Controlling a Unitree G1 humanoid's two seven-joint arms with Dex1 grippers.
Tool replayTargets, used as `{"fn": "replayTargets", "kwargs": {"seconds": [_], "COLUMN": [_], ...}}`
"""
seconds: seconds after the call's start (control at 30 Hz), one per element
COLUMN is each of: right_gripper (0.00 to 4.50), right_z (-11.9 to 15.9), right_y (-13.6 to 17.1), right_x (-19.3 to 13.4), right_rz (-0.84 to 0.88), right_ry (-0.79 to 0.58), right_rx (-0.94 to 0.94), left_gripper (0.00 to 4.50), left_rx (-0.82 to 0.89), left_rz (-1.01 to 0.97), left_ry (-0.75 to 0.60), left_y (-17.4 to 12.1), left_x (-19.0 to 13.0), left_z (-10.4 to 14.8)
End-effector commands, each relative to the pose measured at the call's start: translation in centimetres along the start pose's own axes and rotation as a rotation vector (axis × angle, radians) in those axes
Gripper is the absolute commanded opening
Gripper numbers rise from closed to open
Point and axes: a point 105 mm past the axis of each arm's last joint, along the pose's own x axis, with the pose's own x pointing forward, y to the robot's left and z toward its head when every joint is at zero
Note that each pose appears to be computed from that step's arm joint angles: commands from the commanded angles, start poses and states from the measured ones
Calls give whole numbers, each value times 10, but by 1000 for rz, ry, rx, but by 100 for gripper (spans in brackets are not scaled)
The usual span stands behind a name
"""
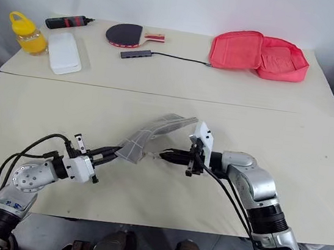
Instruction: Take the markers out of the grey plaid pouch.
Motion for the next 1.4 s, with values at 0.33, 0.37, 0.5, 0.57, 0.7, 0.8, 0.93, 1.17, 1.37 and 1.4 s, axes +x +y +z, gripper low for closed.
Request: {"fn": "replayTargets", "kwargs": {"seconds": [0.33, 0.37, 0.5, 0.57, 0.7, 0.8, 0.93, 1.17, 1.37, 1.4], "right_gripper": [3, 3, 3, 3, 3, 3, 3, 3, 3, 3], "right_z": [20, 20, 25, 27, 25, 29, 34, 37, 34, 33], "right_y": [36, 35, 26, 10, 2, -1, -27, -59, -87, -88], "right_x": [21, 21, 19, 11, 5, 7, -10, -49, -84, -86], "right_rz": [76, 71, 27, -41, -65, -84, -202, -356, -516, -516], "right_ry": [-98, -99, -122, -133, -113, -139, -145, -106, -44, -41], "right_rx": [2, -3, -15, -31, -56, -73, -103, -187, -243, -247], "left_gripper": [0, 0, 0, 0, 0, 0, 0, 0, 0, 0], "left_rx": [19, 16, -6, -17, -29, -29, -31, -45, -54, -67], "left_rz": [31, 10, -25, -24, 6, -1, -38, -20, 3, 15], "left_ry": [63, 64, 54, 59, 50, 21, 13, 38, 52, 48], "left_y": [5, 2, -2, -2, 2, -1, -11, -7, -4, -3], "left_x": [-1, -3, -7, -11, -12, -9, -15, -31, -37, -36], "left_z": [-13, -13, -13, -15, -15, -10, -8, -12, -15, -15]}}
